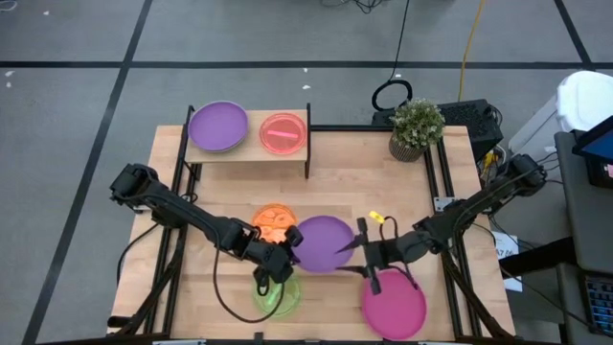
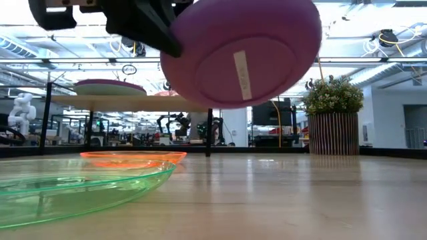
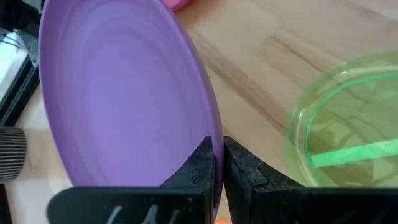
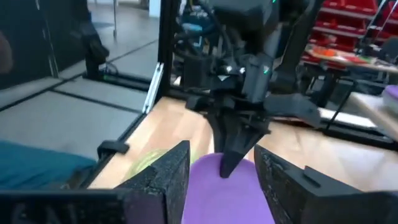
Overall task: Place and stack plates onto a shelf
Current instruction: Stack the purple plate on top of the purple plate on the shelf
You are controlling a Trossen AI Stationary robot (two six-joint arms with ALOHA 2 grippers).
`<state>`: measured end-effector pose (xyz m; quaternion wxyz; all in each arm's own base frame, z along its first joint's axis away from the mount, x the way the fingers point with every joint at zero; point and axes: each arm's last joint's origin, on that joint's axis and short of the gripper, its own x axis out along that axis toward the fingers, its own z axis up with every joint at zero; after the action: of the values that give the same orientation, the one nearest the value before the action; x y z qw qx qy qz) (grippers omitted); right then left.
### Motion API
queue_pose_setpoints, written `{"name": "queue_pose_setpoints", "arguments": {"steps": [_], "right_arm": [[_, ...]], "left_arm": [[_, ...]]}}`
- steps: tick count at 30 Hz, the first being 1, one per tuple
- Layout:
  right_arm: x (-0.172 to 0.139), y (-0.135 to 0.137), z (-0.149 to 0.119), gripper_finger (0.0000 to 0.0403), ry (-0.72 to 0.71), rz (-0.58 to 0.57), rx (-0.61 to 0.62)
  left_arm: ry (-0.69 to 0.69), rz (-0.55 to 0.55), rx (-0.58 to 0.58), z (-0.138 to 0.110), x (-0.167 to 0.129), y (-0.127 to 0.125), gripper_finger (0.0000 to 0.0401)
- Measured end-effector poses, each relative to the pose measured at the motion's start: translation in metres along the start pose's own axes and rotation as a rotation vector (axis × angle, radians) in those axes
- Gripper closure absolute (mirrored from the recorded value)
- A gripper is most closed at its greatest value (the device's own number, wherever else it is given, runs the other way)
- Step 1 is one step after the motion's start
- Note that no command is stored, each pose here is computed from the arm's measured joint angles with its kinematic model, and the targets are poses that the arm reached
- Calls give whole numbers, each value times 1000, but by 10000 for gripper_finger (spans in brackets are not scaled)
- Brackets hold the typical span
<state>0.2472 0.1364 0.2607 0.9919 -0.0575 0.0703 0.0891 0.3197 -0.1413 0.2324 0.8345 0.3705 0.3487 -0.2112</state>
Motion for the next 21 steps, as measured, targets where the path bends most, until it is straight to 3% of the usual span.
{"name": "queue_pose_setpoints", "arguments": {"steps": [9, 21], "right_arm": [[-22, -6, 21, 238, -80, 6, 7], [-26, -4, 24, 238, -92, 19, 2]], "left_arm": [[3, 72, -28, -5, -57, 13, 382], [114, 321, -143, -39, -137, 38, 382]]}}
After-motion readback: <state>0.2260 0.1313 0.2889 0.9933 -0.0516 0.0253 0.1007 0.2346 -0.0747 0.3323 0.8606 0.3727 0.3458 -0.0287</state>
